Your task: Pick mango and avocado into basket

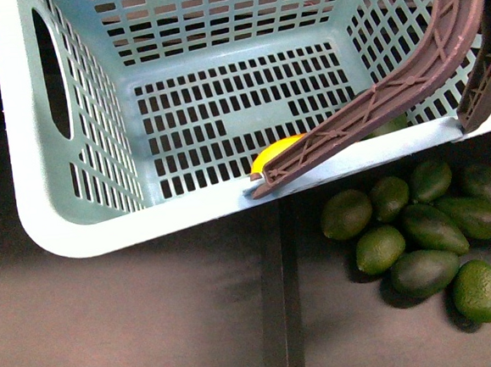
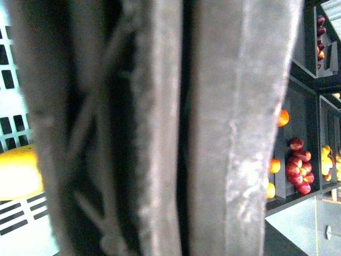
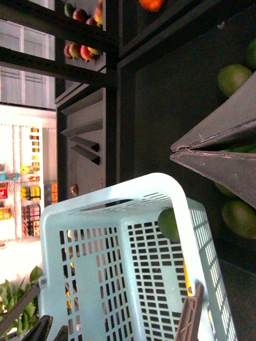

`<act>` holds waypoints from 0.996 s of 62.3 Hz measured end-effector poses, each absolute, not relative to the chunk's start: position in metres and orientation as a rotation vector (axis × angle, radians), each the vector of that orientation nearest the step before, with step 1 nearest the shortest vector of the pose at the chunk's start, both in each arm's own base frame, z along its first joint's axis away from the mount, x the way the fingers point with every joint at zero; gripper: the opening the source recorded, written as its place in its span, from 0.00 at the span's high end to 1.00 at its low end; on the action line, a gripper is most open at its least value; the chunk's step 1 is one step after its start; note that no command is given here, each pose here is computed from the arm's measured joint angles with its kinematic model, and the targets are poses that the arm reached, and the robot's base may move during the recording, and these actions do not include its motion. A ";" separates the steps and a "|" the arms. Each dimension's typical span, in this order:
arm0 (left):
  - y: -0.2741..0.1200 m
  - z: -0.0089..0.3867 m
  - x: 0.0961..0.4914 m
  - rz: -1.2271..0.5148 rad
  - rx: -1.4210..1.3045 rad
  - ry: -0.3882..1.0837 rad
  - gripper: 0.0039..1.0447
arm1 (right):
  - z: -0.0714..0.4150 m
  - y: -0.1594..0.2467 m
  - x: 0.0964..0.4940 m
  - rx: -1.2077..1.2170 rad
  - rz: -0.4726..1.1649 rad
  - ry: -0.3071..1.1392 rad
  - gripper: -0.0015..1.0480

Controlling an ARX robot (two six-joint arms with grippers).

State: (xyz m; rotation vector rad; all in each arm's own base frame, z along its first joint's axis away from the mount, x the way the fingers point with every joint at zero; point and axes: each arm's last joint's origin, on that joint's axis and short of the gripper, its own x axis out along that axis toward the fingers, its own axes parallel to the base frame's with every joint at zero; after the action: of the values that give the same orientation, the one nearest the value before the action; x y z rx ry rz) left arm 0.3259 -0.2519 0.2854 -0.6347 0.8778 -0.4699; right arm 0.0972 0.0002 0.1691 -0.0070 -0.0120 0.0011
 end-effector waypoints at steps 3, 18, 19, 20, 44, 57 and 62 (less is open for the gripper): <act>-0.252 0.285 0.326 -0.471 -0.633 0.877 0.75 | 0.169 0.000 0.097 -0.007 0.001 -0.012 0.98; -0.252 0.285 0.326 -0.471 -0.634 0.878 0.75 | 0.169 0.000 0.097 -0.007 0.001 -0.013 0.98; -0.252 0.285 0.326 -0.470 -0.634 0.878 0.75 | 0.169 0.000 0.097 -0.007 0.001 -0.013 0.98; -0.252 0.285 0.326 -0.470 -0.634 0.878 0.75 | 0.169 0.000 0.097 -0.007 0.001 -0.013 0.98; -0.252 0.285 0.326 -0.470 -0.634 0.878 0.75 | 0.169 0.000 0.097 -0.007 0.001 -0.013 0.98; -0.252 0.285 0.326 -0.471 -0.634 0.878 0.75 | 0.169 0.000 0.097 -0.007 0.001 -0.013 0.98; -0.252 0.285 0.326 -0.470 -0.634 0.878 0.75 | 0.169 0.000 0.097 -0.007 0.001 -0.013 0.98</act>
State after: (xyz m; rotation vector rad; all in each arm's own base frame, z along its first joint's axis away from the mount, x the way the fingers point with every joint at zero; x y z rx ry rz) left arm 0.3258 -0.2520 0.2854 -0.6342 0.8779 -0.4704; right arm 0.0970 0.0001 0.1691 -0.0067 -0.0128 0.0011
